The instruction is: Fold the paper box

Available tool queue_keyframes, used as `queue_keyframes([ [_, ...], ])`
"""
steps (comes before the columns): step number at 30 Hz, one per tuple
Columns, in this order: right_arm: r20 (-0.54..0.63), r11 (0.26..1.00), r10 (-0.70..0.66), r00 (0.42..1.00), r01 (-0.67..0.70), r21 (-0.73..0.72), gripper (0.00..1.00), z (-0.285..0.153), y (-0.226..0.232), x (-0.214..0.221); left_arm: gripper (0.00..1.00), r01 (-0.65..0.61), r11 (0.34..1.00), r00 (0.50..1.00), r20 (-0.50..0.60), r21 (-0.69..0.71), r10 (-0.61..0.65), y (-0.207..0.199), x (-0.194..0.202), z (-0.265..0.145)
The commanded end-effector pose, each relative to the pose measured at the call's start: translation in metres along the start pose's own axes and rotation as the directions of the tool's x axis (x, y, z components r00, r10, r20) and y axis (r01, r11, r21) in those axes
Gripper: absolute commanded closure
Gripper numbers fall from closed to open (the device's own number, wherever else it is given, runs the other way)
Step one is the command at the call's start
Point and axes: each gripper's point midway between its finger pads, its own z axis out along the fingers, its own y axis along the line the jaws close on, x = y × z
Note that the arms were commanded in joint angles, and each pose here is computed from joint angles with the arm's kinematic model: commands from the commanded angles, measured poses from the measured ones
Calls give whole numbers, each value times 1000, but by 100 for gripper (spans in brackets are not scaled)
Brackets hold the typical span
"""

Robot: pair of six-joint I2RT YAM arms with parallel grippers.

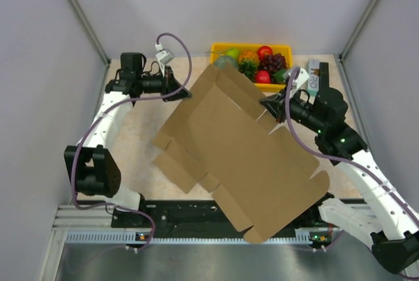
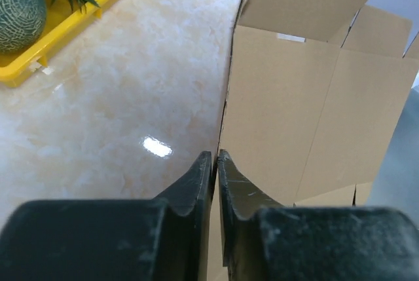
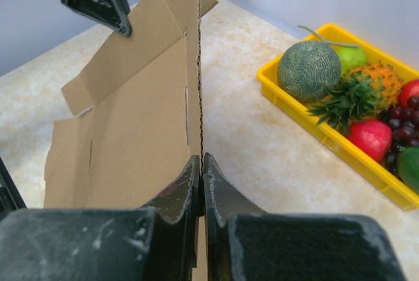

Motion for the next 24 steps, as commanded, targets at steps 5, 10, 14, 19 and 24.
queue_keyframes([
  [5, -83, 943, 201, 976, -170, 286, 19, -22, -37, -15, 100, -334, 926, 925, 128, -173, 358, -53, -66, -26],
  [10, -129, 949, 179, 975, -136, 285, 4, -37, -33, -67, 100, -448, 884, 871, 159, -130, 465, -100, -107, -36],
  [14, -44, 989, -12, 999, 19, 150, 2, -36, -18, -117, 100, -470, 875, 877, 47, -117, 477, -104, -105, -24],
  [19, 85, 977, -208, 974, 204, 61, 6, -31, -1, -176, 100, -460, 880, 885, 15, -119, 465, -110, -96, -21],
  [24, 218, 932, -353, 910, 362, -2, 8, -23, 17, -227, 100, -480, 871, 873, 38, -109, 486, -123, -98, -21],
])
